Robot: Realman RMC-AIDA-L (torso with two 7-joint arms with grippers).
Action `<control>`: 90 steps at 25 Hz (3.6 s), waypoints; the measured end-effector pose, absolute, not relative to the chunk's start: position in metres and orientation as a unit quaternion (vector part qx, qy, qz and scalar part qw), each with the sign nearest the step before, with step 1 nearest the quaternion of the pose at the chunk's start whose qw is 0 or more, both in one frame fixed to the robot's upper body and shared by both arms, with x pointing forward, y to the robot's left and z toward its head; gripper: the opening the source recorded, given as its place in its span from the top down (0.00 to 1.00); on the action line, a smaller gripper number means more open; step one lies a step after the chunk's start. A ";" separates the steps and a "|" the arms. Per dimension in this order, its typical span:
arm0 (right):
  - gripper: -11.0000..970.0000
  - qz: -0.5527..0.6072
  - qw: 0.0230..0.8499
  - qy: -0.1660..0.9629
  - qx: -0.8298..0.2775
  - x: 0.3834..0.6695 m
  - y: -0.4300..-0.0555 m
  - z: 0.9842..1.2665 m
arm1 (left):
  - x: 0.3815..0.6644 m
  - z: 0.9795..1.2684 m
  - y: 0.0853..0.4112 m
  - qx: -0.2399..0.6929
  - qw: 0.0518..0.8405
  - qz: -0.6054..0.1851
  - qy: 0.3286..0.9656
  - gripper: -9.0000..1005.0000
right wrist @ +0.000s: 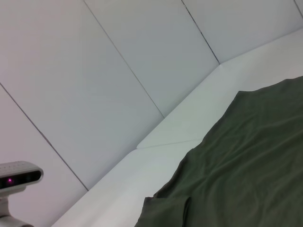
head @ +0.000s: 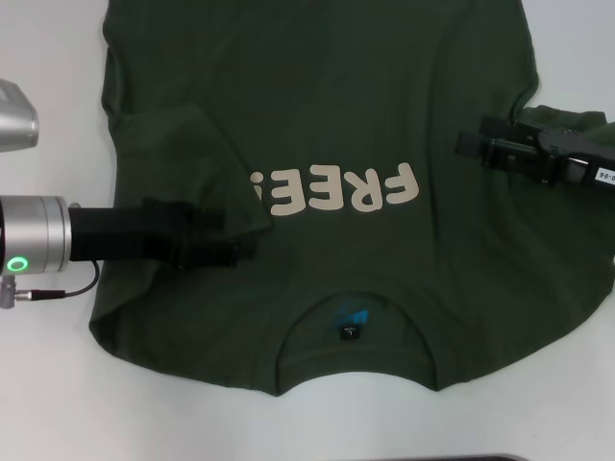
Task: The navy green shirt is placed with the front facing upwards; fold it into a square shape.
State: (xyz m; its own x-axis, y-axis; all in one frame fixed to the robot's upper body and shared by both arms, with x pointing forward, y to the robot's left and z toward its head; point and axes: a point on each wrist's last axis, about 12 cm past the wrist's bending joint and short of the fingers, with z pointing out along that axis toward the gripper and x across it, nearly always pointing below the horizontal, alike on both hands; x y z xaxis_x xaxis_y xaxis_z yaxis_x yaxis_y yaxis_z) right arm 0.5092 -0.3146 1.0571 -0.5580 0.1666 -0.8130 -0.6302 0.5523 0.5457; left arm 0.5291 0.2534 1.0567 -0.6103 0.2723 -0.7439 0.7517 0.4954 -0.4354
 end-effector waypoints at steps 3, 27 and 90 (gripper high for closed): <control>0.06 0.448 0.445 0.760 -0.152 0.509 -0.315 1.057 | 0.529 1.058 0.252 0.321 0.307 -0.393 0.805 0.21; 0.06 0.442 0.449 0.768 -0.114 0.504 -0.332 1.058 | 0.539 1.077 0.268 0.197 0.455 -0.442 0.748 0.21; 0.06 0.381 0.348 0.837 0.184 0.489 -0.435 1.079 | 0.547 1.074 0.247 0.214 0.425 -0.453 0.754 0.21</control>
